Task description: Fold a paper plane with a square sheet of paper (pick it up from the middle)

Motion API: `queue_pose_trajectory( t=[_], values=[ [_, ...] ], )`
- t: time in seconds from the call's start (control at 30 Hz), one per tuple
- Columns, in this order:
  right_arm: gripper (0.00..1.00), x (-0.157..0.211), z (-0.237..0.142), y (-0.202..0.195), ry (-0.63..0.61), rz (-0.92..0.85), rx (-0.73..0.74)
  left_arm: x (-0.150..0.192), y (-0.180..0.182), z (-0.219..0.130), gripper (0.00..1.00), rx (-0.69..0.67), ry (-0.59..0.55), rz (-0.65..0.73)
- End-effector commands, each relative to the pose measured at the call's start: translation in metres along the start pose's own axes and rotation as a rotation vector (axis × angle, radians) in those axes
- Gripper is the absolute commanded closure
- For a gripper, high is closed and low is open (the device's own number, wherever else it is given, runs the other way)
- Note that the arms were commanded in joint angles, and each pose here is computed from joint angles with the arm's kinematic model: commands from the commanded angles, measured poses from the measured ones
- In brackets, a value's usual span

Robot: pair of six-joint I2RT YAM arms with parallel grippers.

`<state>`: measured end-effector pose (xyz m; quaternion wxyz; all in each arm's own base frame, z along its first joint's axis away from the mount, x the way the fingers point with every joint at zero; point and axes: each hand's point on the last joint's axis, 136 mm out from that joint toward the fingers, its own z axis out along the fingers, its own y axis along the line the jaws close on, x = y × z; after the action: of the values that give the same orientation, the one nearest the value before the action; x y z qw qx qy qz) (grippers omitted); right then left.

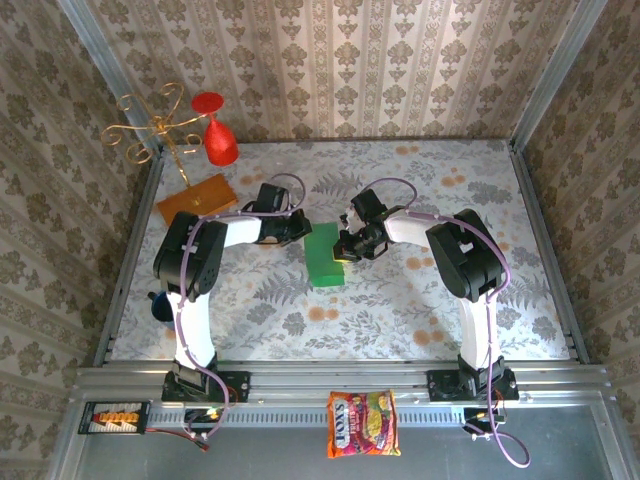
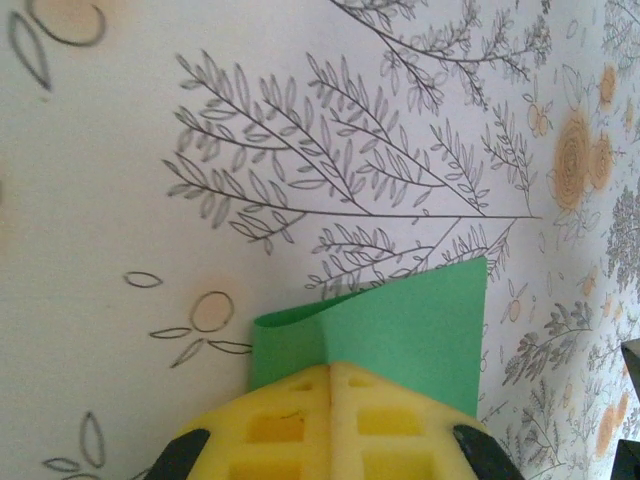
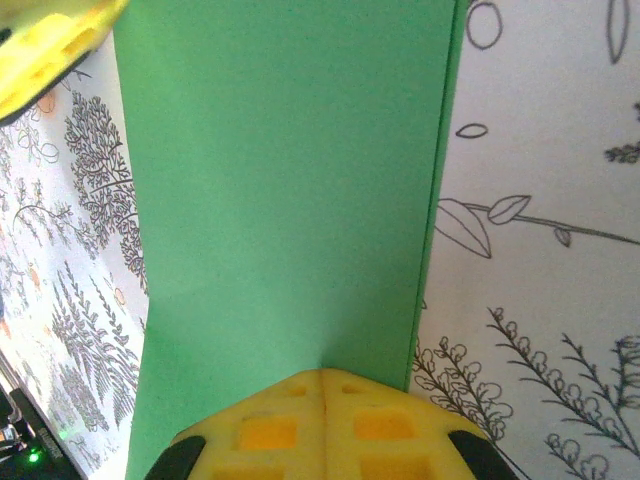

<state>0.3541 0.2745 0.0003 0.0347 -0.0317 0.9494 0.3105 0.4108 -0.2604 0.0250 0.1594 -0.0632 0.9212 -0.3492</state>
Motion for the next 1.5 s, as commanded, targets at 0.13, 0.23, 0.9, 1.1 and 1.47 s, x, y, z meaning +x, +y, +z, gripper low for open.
queue_pose_trajectory(
  t=[0.13,0.23,0.9,1.1,1.47],
  values=[
    [1.00,0.110,0.014,-0.149,0.308,0.187,0.547,-0.017,0.042,-0.003,1.00,-0.134,-0.042,-0.088],
    [1.00,0.111,0.013,-0.149,0.307,0.190,0.549,-0.022,0.042,-0.004,1.00,-0.144,-0.049,-0.087],
    [1.00,0.112,0.014,-0.149,0.301,0.194,0.541,-0.033,-0.010,-0.024,1.00,-0.061,-0.051,0.014],
    [1.00,0.113,0.014,-0.149,0.303,0.195,0.539,0.000,-0.034,-0.040,1.00,-0.039,-0.039,0.038],
    [1.00,0.116,0.017,-0.152,0.303,0.197,0.539,0.110,-0.040,-0.038,1.00,-0.032,0.150,0.026]
  ],
)
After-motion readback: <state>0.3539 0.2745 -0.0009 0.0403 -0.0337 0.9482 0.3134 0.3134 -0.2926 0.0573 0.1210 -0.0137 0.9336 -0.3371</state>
